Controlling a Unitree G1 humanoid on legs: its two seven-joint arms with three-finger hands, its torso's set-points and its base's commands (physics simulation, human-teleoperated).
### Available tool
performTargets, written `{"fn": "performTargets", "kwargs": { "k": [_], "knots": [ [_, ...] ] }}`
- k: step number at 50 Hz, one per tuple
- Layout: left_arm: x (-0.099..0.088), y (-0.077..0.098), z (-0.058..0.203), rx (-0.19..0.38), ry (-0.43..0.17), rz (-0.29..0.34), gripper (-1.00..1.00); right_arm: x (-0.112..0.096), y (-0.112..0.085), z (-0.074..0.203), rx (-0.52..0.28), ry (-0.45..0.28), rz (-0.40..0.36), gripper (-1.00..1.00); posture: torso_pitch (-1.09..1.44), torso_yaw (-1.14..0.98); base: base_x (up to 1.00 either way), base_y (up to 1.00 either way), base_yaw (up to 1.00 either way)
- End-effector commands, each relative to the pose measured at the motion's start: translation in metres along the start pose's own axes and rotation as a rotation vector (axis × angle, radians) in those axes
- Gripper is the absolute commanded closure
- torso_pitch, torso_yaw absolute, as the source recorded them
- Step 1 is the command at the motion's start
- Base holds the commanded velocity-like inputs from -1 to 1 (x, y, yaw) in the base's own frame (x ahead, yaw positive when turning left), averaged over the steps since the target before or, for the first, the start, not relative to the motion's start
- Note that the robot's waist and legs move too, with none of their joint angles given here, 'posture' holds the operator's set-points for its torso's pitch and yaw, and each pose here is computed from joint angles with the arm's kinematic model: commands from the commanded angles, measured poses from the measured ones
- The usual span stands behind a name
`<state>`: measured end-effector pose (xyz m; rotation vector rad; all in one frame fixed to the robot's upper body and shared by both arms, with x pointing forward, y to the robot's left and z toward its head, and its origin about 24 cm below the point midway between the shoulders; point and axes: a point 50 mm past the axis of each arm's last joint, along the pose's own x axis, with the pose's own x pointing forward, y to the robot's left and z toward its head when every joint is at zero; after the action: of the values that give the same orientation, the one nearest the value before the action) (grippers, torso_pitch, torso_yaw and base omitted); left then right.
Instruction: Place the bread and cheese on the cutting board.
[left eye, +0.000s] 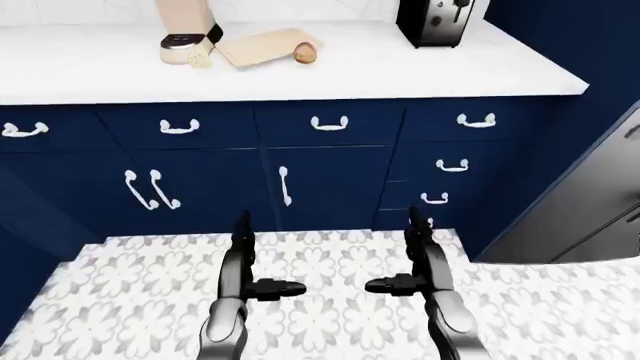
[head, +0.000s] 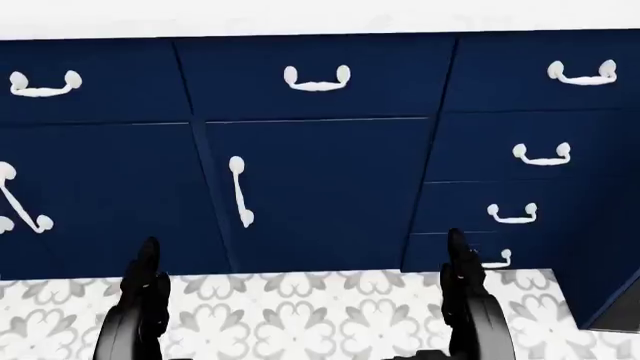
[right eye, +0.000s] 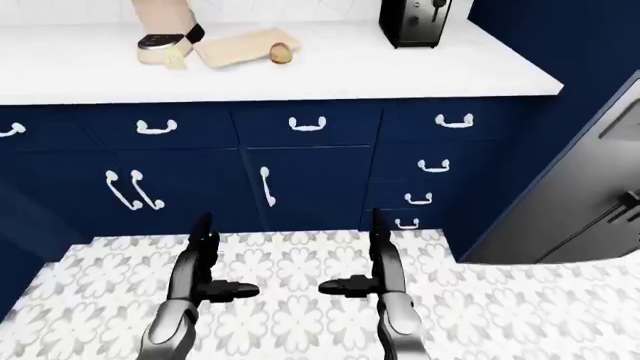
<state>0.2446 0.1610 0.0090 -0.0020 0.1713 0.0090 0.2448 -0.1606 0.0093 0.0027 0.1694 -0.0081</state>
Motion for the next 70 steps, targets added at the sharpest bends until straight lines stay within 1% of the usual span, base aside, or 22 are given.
{"fn": "performTargets", "kwargs": {
  "k": [1,17,22,26,29,33,36,37,38,41,44,46,47,48,50,51,52,56,59,60,66,70],
  "knots": [
    [0.005,-0.003,0.032,0.008,-0.165,-0.016,-1.00,0.009,0.004,0.033,-0.018,-0.154,0.015,-1.00,0.00,0.00,0.00,0.00,0.00],
    [-0.003,-0.005,0.036,0.041,-0.211,-0.016,-1.00,0.009,0.010,0.034,-0.072,-0.153,0.037,-1.00,0.00,0.00,0.00,0.00,0.00],
    [-0.013,-0.001,0.050,0.007,-0.249,-0.008,-1.00,0.006,0.017,0.048,-0.127,-0.174,0.054,-1.00,0.00,0.00,0.00,0.00,0.00],
    [-0.011,0.000,0.078,0.019,-0.338,0.015,-1.00,0.005,0.019,0.077,-0.237,-0.219,0.045,-1.00,0.00,0.00,0.00,0.00,0.00],
    [-0.006,0.003,0.103,0.001,-0.373,0.042,-1.00,0.008,0.018,0.105,-0.239,-0.276,0.047,-1.00,0.00,0.00,0.00,0.00,0.00],
    [-0.003,0.001,0.156,-0.017,-0.468,0.062,-1.00,0.007,0.018,0.144,-0.269,-0.326,0.060,-1.00,0.00,0.00,0.00,0.00,0.00],
    [-0.008,-0.006,0.197,0.012,-0.558,0.069,-1.00,0.006,0.023,0.186,-0.296,-0.382,0.061,-1.00,0.00,0.00,0.00,0.00,0.00],
    [-0.008,-0.007,0.204,0.017,-0.572,0.079,-1.00,0.006,0.025,0.196,-0.290,-0.403,0.070,-1.00,0.00,0.00,0.00,0.00,0.00],
    [-0.009,-0.008,0.211,-0.033,-0.562,0.070,-1.00,0.008,0.026,0.206,-0.303,-0.417,0.062,-1.00,0.00,0.00,0.00,0.00,0.00],
    [-0.024,-0.012,0.238,-0.009,-0.618,0.066,-1.00,0.007,0.026,0.240,-0.338,-0.431,0.025,-1.00,0.00,0.00,0.00,0.00,0.00],
    [-0.024,-0.011,0.264,-0.022,-0.654,0.073,-1.00,0.003,0.032,0.267,-0.339,-0.463,0.084,-1.00,0.00,0.00,0.00,0.00,0.00],
    [-0.025,-0.010,0.277,0.027,-0.686,0.072,-1.00,0.003,0.035,0.283,-0.333,-0.507,0.103,-1.00,0.00,0.00,0.00,0.00,0.00],
    [-0.025,-0.012,0.278,0.017,-0.670,0.040,-1.00,0.002,0.036,0.290,-0.279,-0.507,0.110,-1.00,0.00,0.00,0.00,0.00,0.00],
    [-0.027,-0.011,0.283,0.017,-0.674,0.033,-1.00,0.001,0.036,0.299,-0.311,-0.521,0.099,-1.00,0.00,0.00,0.00,0.00,0.00],
    [-0.032,-0.007,0.295,-0.011,-0.681,0.034,-1.00,-0.005,0.027,0.309,-0.366,-0.510,-0.033,-1.00,0.00,0.00,0.00,0.00,0.00],
    [-0.037,-0.007,0.301,-0.085,-0.668,-0.033,-1.00,-0.009,0.030,0.316,-0.331,-0.522,0.011,-1.00,0.00,0.00,0.00,0.00,0.00],
    [-0.039,-0.004,0.307,-0.071,-0.682,-0.018,-1.00,-0.011,0.030,0.321,-0.320,-0.525,0.020,-1.00,0.00,0.00,0.00,0.00,0.00],
    [-0.048,0.012,0.323,-0.064,-0.717,0.052,-1.00,-0.019,0.021,0.327,-0.274,-0.568,0.072,-1.00,0.00,0.00,0.00,0.00,0.00],
    [-0.053,0.013,0.324,-0.061,-0.711,0.057,-1.00,-0.019,0.018,0.314,-0.311,-0.543,0.092,-1.00,0.00,0.00,0.00,0.00,0.00],
    [-0.054,0.016,0.326,-0.097,-0.704,0.060,-1.00,-0.023,0.016,0.313,-0.312,-0.556,0.099,-1.00,0.00,0.00,0.00,0.00,0.00],
    [-0.053,0.019,0.321,-0.033,-0.713,0.081,-1.00,-0.036,0.015,0.315,-0.341,-0.574,0.093,-1.00,0.00,0.00,0.00,0.00,0.00],
    [-0.048,0.024,0.320,-0.040,-0.703,0.096,-1.00,-0.034,0.016,0.311,-0.326,-0.581,0.112,-1.00,0.00,0.00,0.00,0.00,0.00]
  ]
}}
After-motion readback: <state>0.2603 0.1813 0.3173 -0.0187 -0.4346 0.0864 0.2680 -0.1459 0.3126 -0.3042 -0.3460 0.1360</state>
